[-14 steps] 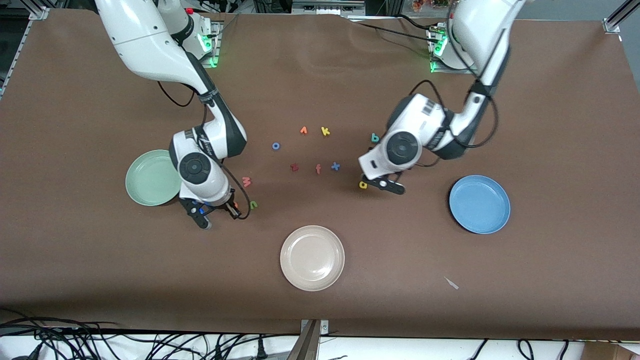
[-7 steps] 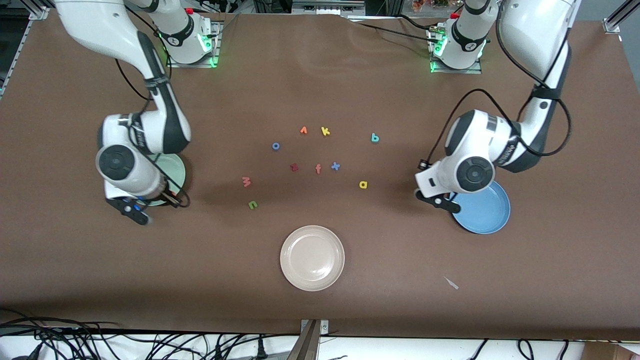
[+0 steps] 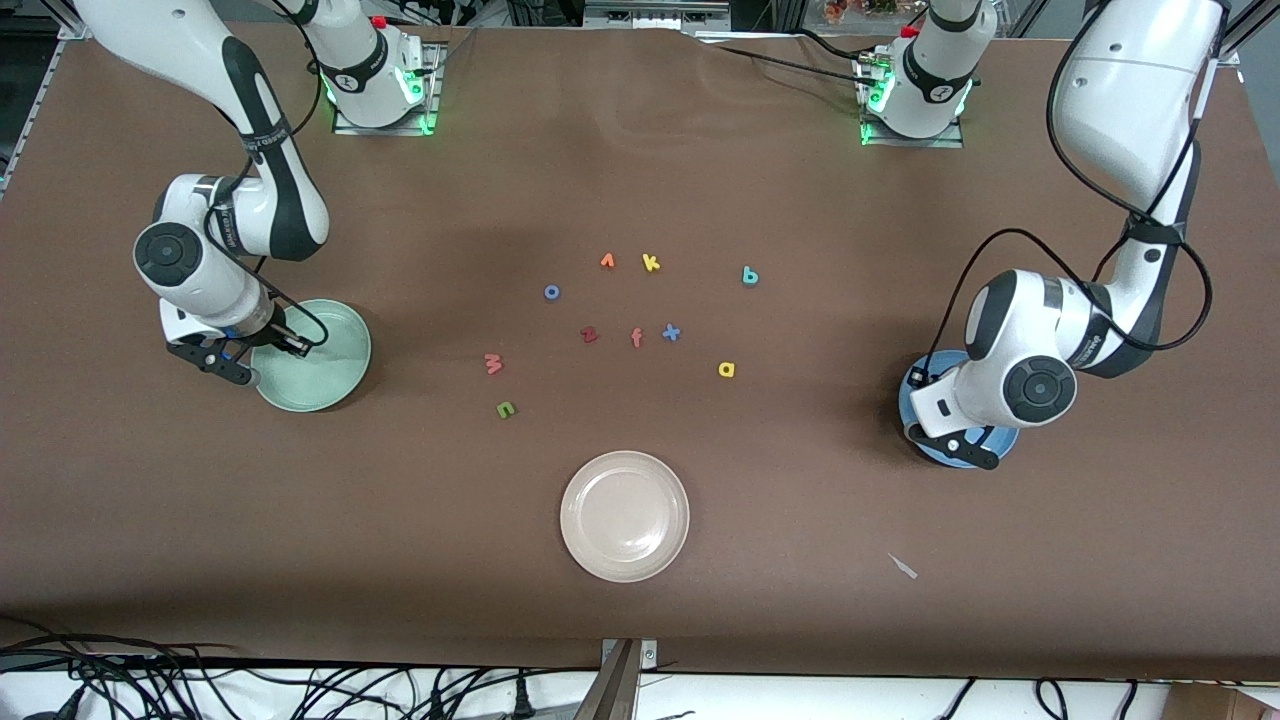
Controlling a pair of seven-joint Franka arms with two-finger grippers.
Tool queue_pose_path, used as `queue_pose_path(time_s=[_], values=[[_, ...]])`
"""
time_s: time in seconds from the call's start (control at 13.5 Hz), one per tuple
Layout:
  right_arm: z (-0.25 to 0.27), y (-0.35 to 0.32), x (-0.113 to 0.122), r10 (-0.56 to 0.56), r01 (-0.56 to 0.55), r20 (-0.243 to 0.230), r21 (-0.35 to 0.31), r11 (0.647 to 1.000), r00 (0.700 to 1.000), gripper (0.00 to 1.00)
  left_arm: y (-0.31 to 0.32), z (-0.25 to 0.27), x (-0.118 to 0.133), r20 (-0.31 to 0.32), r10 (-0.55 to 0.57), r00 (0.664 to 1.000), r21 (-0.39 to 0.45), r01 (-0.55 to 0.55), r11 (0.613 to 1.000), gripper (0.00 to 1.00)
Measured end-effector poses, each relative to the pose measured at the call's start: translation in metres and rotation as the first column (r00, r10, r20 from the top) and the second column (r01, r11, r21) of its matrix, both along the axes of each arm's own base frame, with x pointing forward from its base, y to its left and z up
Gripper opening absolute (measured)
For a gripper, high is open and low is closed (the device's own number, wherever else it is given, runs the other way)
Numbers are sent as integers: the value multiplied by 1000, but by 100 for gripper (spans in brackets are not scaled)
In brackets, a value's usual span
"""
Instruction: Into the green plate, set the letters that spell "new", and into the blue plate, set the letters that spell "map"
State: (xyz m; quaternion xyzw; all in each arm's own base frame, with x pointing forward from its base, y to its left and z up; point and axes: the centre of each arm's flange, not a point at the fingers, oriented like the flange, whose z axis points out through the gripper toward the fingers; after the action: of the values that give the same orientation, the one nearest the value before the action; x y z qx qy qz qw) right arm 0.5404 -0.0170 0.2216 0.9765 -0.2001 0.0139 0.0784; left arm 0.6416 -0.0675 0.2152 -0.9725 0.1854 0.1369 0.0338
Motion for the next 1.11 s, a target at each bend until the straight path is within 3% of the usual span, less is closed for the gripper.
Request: queue_pose_path(time_s=[0.07,0.22,0.37,0.59,0.81,1.11], values=[[4,3,3,7,-7,11,3,1000,1000,53,1,-5,0,0,0,1000,-3,0,1000,32],[20,17,13,26,-27,27,12,1000,999,76,-3,1,4,14,-5,1000,-7,5,1000,52],[52,47,34,62,-61,-16,25,998,998,96,-10,21,10,43,12,999,-7,-11,1000,74],[91,124,53,164,-160,-79,60,985,983,100,-60,55,2,83,112,990,-7,-112,994,100],[57,221,26,318,-306,-139,103,947,938,100,-108,70,-25,83,160,984,-2,-161,987,100],[28,261,16,506,-490,-153,130,862,849,100,-179,73,-82,92,233,968,-6,-234,972,100]])
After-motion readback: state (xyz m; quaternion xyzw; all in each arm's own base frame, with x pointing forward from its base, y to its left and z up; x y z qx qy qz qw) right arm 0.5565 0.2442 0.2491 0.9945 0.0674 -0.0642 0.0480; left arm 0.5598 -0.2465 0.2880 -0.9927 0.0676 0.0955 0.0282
